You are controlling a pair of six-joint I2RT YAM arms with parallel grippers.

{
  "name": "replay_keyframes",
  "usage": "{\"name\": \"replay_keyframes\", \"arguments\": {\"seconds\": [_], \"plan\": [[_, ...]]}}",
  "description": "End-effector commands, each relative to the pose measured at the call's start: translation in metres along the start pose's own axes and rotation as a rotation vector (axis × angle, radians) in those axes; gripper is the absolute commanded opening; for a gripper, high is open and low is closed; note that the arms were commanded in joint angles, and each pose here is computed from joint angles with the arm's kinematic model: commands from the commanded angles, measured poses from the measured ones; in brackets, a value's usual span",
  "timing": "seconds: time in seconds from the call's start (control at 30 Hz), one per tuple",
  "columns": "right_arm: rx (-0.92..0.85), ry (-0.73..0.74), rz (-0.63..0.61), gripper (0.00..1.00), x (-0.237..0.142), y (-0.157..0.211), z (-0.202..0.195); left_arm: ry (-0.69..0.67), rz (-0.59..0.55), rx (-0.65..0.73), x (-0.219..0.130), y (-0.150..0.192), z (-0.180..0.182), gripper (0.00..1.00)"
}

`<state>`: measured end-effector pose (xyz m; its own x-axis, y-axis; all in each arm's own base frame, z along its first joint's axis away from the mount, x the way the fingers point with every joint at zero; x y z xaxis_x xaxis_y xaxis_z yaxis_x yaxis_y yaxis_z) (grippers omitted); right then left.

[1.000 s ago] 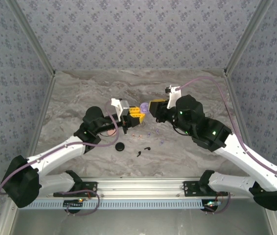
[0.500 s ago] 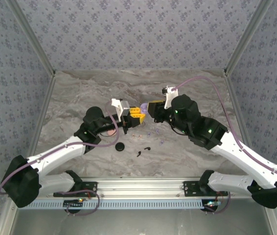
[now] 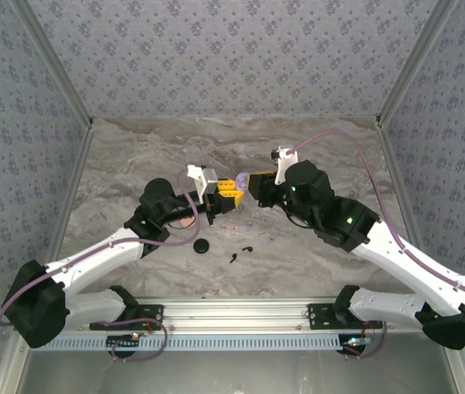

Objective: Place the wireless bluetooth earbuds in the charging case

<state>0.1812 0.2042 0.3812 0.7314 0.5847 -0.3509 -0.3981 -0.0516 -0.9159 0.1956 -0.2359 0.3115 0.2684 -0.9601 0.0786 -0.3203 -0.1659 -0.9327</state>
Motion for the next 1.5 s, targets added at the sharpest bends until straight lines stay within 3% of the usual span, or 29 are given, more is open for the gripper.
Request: {"name": "replay_keyframes", "arguments": {"seconds": [0.0, 0.43, 0.7, 0.83, 1.1, 1.47], "plan": [[0.019, 0.001, 0.018, 0.23, 0.004, 0.01, -0.001, 0.041, -0.052, 0.037, 0.003, -0.018, -0.009, 0.0], [0.038, -0.022, 0.031, 0.25, 0.004, 0.014, -0.001, 0.037, -0.06, 0.033, 0.005, -0.019, -0.008, 0.0], [0.063, -0.049, -0.025, 0.49, -0.019, -0.003, -0.008, 0.025, -0.057, 0.032, 0.004, -0.016, -0.006, 0.0], [0.077, 0.022, -0.01, 0.54, -0.034, 0.0, -0.022, 0.001, -0.05, 0.037, 0.002, -0.013, -0.005, 0.0], [0.21, 0.308, 0.301, 0.52, -0.041, 0.06, -0.067, -0.051, -0.039, 0.077, -0.012, -0.011, -0.009, 0.0], [0.286, 0.431, 0.658, 0.5, 0.025, 0.145, -0.085, -0.062, -0.005, 0.104, -0.02, -0.004, -0.012, 0.0]]}}
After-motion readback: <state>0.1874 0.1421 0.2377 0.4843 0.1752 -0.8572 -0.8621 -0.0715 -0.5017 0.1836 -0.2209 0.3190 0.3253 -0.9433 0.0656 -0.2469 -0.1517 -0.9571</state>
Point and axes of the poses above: each hand's point on the last joint's axis, 136 mm out from that joint toward the fingers, its own x axis out along the fingers, its own z axis along the line the jaws close on, y = z × x, the point moved 9 cm from there along -x, back along the fingers, and after that the axes turned 14 degrees about -x, right-handed, at the moved point
